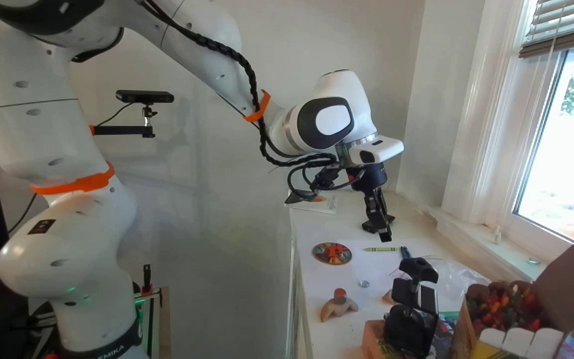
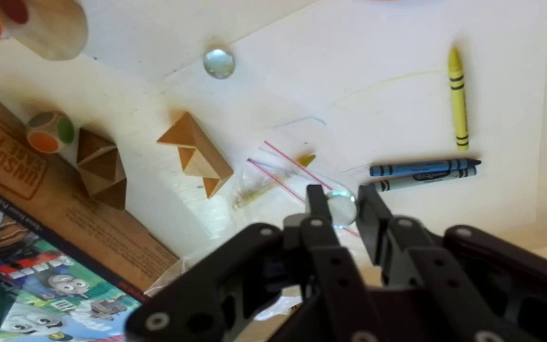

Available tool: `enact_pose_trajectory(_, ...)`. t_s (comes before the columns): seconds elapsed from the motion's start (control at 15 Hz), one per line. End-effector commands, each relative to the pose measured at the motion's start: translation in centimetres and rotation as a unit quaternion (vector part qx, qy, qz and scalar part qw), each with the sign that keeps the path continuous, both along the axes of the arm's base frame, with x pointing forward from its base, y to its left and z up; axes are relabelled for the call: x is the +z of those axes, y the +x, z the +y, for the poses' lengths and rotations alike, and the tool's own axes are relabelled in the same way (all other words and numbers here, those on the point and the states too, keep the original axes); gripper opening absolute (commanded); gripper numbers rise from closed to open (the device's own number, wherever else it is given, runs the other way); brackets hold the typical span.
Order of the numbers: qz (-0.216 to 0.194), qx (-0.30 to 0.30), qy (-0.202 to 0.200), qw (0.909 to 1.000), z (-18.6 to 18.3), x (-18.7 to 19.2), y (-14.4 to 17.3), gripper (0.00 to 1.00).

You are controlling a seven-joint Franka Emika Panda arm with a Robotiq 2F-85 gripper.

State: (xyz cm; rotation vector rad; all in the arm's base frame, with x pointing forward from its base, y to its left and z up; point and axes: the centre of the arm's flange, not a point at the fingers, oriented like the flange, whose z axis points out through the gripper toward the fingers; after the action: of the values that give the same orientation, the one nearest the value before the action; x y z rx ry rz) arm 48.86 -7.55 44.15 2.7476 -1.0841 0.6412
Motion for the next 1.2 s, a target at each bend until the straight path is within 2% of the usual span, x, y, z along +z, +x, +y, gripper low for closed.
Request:
enact_pose_trajectory(0.0, -0.029, -0.039, -0.004, 0.9988, 0.9, -3.2, 0.3, 0.05)
enact_pose_trajectory(0.13, -0.037, -0.059, -0.004, 0.9975, 0.8, -4.3, 0.3, 0.05)
enact_pose_trajectory(0.2, -0.023, -0.037, 0.001, 0.999, 0.6, -2.5, 0.3, 0.05)
enact_pose_trajectory(0.27, -0.022, -0.04, 0.001, 0.999, 0.6, -2.9, 0.3, 0.22)
enact_pose_trajectory(0.6, -0.025, -0.037, 0.0, 0.999, 0.6, -2.5, 0.4, 0.22)
enact_pose_trajectory(0.67, -0.023, -0.043, -0.002, 0.9988, 0.6, -3.0, 0.6, 0.05)
enact_pose_trajectory(0.87, -0.054, -0.063, -0.03, 0.9961, 1.3, -4.2, 2.0, 0.05)
enact_pose_trajectory(1.13, -0.074, -0.111, -0.033, 0.9905, 2.2, -5.2, 3.4, 0.05)
